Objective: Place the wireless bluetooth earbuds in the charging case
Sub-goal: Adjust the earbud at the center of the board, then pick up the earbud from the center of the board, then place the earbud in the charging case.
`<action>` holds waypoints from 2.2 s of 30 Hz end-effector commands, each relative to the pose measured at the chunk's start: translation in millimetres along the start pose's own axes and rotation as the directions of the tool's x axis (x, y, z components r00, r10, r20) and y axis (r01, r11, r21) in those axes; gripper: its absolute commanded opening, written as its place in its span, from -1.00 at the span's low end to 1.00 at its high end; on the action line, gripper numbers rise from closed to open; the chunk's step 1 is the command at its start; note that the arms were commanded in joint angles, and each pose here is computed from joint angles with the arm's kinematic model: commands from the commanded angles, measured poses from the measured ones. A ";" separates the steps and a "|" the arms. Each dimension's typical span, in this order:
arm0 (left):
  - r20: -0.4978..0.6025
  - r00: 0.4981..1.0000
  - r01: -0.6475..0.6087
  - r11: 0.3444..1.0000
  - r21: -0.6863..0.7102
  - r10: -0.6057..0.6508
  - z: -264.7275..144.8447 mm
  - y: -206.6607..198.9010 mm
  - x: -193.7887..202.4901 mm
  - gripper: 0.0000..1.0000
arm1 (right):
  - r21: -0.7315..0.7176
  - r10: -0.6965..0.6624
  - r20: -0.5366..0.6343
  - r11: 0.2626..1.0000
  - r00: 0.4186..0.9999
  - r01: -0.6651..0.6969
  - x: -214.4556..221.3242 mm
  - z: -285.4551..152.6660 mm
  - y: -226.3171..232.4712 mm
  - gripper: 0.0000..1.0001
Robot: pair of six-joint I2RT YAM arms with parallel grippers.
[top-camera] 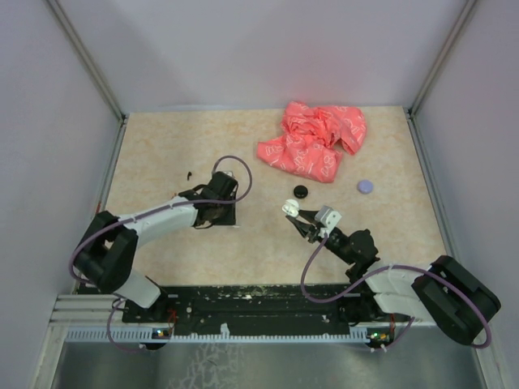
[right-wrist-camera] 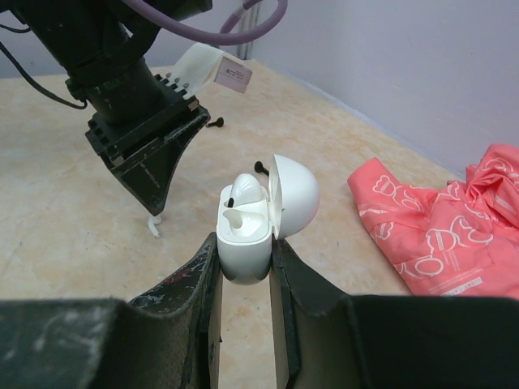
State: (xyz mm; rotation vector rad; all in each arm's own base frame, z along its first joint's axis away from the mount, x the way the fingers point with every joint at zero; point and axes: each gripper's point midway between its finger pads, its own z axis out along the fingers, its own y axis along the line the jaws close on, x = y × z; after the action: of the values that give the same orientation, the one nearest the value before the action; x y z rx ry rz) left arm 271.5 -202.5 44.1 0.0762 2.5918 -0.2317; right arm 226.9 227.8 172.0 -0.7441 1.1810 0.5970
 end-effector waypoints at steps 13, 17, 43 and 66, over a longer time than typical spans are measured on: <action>-0.012 1.000 -0.018 1.000 -0.023 0.017 21.6 -6.0 -0.4 -0.34 | -0.006 -0.019 0.081 1.000 0.997 0.019 -24.4 6.4 -1.7 -1.00; -0.021 0.999 -0.026 0.999 -0.025 0.026 22.8 -7.5 2.1 -0.38 | -0.005 -0.019 0.081 1.000 0.997 0.019 -24.4 6.5 -2.0 -1.00; 0.160 0.963 -0.212 0.976 -0.051 0.217 -25.1 -31.1 -36.2 -0.70 | -0.033 -0.013 0.073 0.999 0.997 0.016 -25.6 9.1 2.0 -1.00; 0.736 0.543 -0.612 0.791 0.017 0.405 -180.3 -139.5 -105.9 -0.75 | 0.006 0.036 0.143 0.999 0.989 -0.037 -42.1 23.6 -7.6 -1.00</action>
State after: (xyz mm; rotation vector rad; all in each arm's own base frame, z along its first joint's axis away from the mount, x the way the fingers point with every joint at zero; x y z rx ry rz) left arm 259.8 -299.1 237.4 0.6671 1.8235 -0.2991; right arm 229.7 234.9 177.3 -0.7312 1.1827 0.6361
